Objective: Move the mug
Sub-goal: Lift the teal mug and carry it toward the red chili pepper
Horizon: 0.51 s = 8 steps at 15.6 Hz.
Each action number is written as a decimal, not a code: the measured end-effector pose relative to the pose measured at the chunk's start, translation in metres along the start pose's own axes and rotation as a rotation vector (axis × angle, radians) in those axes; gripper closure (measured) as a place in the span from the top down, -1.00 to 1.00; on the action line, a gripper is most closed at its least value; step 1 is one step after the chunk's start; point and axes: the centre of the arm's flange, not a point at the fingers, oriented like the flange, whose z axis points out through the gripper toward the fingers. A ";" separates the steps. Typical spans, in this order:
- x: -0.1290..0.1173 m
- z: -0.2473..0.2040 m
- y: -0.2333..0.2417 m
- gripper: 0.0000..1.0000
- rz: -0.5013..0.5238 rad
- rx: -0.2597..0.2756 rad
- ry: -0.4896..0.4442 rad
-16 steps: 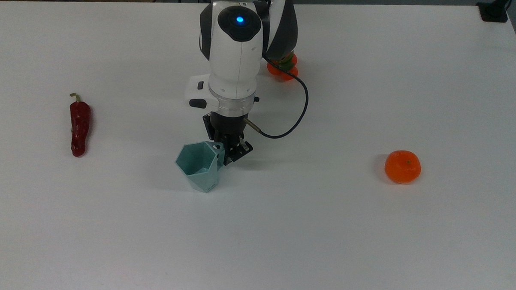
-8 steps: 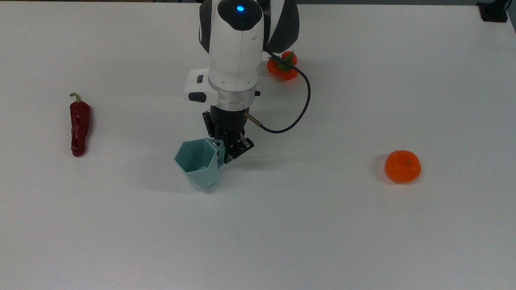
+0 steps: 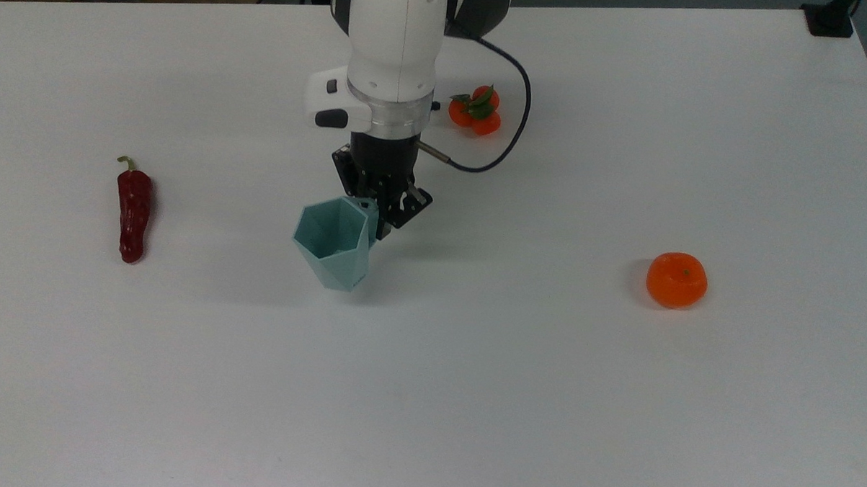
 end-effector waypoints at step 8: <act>-0.021 -0.083 0.056 -0.54 -0.319 -0.042 -0.059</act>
